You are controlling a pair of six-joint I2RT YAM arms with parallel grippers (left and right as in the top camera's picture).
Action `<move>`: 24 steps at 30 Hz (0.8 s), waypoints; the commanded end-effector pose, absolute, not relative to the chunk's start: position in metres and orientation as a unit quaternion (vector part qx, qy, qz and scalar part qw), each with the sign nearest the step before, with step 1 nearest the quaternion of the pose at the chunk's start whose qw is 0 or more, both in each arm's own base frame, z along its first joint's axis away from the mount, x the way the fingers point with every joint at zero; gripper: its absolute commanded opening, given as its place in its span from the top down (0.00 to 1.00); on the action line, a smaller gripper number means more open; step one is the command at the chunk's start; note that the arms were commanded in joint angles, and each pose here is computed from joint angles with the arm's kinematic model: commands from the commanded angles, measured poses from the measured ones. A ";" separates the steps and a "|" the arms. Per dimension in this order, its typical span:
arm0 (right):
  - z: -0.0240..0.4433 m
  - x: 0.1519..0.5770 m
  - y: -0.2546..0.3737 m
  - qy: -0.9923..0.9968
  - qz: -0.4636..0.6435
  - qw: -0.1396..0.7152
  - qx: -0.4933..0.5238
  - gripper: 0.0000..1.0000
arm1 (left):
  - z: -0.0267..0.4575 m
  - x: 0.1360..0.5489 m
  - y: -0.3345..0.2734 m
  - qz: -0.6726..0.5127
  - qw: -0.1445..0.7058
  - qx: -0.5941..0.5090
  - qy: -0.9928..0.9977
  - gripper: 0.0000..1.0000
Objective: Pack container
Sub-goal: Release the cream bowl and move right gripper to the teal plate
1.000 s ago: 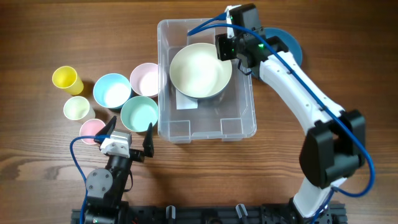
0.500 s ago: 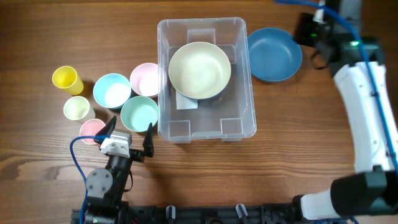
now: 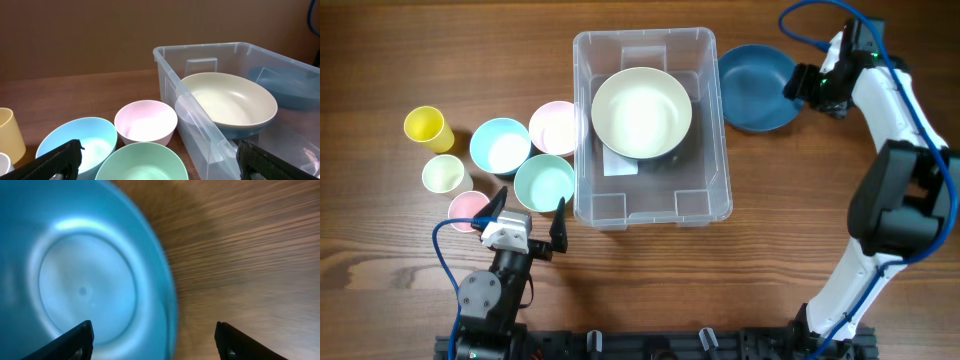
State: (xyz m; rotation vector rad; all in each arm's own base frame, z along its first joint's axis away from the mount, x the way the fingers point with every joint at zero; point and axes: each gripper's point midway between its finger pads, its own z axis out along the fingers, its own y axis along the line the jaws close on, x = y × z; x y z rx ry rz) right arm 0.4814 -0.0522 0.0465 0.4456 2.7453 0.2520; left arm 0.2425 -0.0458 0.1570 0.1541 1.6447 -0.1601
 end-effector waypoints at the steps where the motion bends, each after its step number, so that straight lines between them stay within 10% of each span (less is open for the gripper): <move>1: 0.038 0.483 -0.036 0.967 0.130 0.165 0.142 0.31 | 0.153 0.243 -0.044 -0.065 0.671 0.068 0.735 0.00; 14: 0.016 0.476 -0.043 0.970 0.109 0.138 0.169 0.45 | 0.153 0.243 -0.044 -0.065 0.671 0.068 0.735 0.00; 24: 0.004 0.469 -0.052 0.973 0.082 0.128 0.175 0.81 | 0.153 0.243 -0.044 -0.065 0.671 0.068 0.735 0.00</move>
